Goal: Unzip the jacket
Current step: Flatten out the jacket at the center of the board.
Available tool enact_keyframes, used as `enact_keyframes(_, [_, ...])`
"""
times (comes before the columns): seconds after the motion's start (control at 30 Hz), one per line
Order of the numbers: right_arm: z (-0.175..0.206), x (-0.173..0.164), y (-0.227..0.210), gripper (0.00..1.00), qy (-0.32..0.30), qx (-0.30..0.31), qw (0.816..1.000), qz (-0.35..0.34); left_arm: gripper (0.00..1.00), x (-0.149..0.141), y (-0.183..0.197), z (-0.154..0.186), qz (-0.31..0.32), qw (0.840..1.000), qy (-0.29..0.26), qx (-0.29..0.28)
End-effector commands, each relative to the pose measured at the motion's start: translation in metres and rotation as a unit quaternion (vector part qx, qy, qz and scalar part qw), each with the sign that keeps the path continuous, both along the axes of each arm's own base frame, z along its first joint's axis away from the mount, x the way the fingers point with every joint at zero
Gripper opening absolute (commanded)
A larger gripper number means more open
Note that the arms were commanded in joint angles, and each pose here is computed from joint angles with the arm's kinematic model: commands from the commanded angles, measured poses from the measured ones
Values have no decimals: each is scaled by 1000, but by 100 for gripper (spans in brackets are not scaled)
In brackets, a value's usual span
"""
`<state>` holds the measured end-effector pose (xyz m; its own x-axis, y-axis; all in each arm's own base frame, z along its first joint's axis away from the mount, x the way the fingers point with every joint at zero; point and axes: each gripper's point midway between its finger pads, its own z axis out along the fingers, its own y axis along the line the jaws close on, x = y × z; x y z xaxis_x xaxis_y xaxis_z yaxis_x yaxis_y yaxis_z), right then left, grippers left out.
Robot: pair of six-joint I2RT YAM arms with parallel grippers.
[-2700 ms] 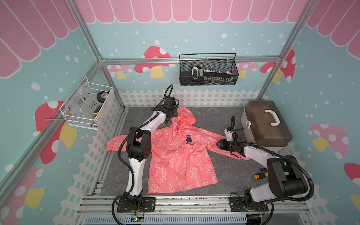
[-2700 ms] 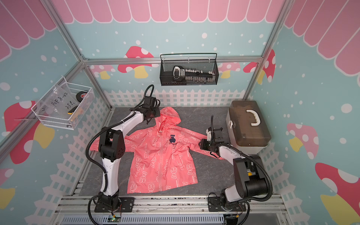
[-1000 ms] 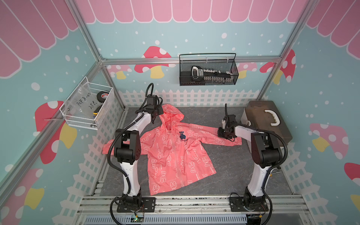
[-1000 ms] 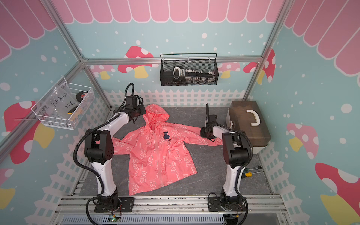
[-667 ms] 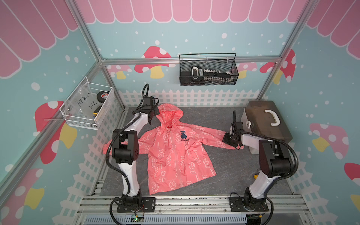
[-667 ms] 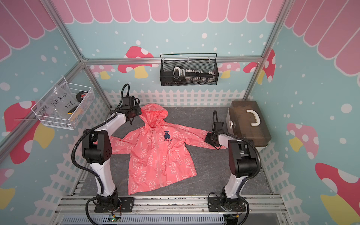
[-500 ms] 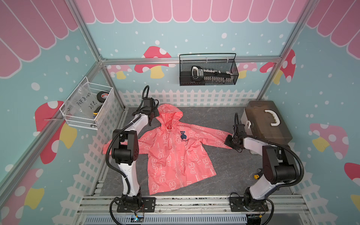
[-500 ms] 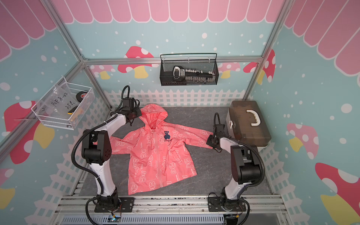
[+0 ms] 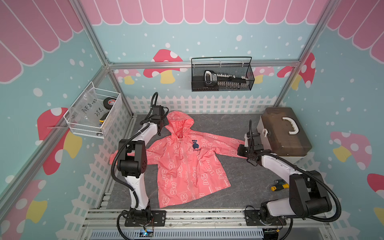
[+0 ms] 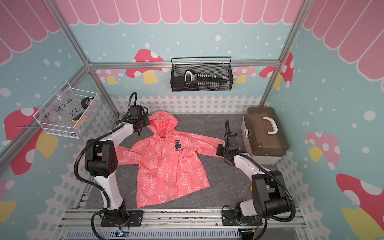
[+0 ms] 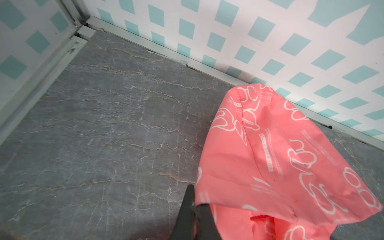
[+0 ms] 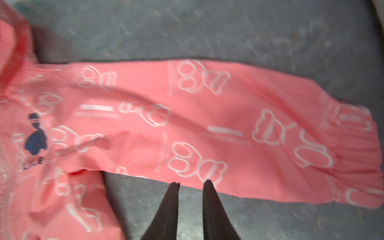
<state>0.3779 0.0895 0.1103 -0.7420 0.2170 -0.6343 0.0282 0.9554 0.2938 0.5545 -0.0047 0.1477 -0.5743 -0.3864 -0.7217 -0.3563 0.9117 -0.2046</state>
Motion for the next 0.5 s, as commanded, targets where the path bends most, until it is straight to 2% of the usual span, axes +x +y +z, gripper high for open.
enact_keyframes(0.0, [15, 14, 5, 19, -19, -20, 999, 26, 26, -23, 38, -7, 79, 996, 25, -15])
enact_keyframes(0.13, [16, 24, 14, 19, -16, -7, 999, 39, 51, -40, 49, -40, 116, 987, 60, -91])
enact_keyframes(0.17, [14, 25, 17, 20, -13, -4, 999, 45, 53, -43, 51, -44, 126, 983, 64, -114])
enact_keyframes(0.27, [3, 27, 27, 35, 1, -11, 997, 70, 54, -51, 55, -46, 147, 973, 58, -170])
enact_keyframes(0.3, [-2, 28, 29, 45, 10, -15, 997, 77, 52, -53, 55, -40, 146, 973, 49, -172])
enact_keyframes(0.37, [-14, 30, 29, 58, 30, -22, 996, 80, 47, -56, 51, -25, 136, 976, 25, -166])
enact_keyframes(0.47, [-30, 37, 25, 66, 62, -46, 994, 76, 42, -53, 30, 10, 86, 986, -30, -137])
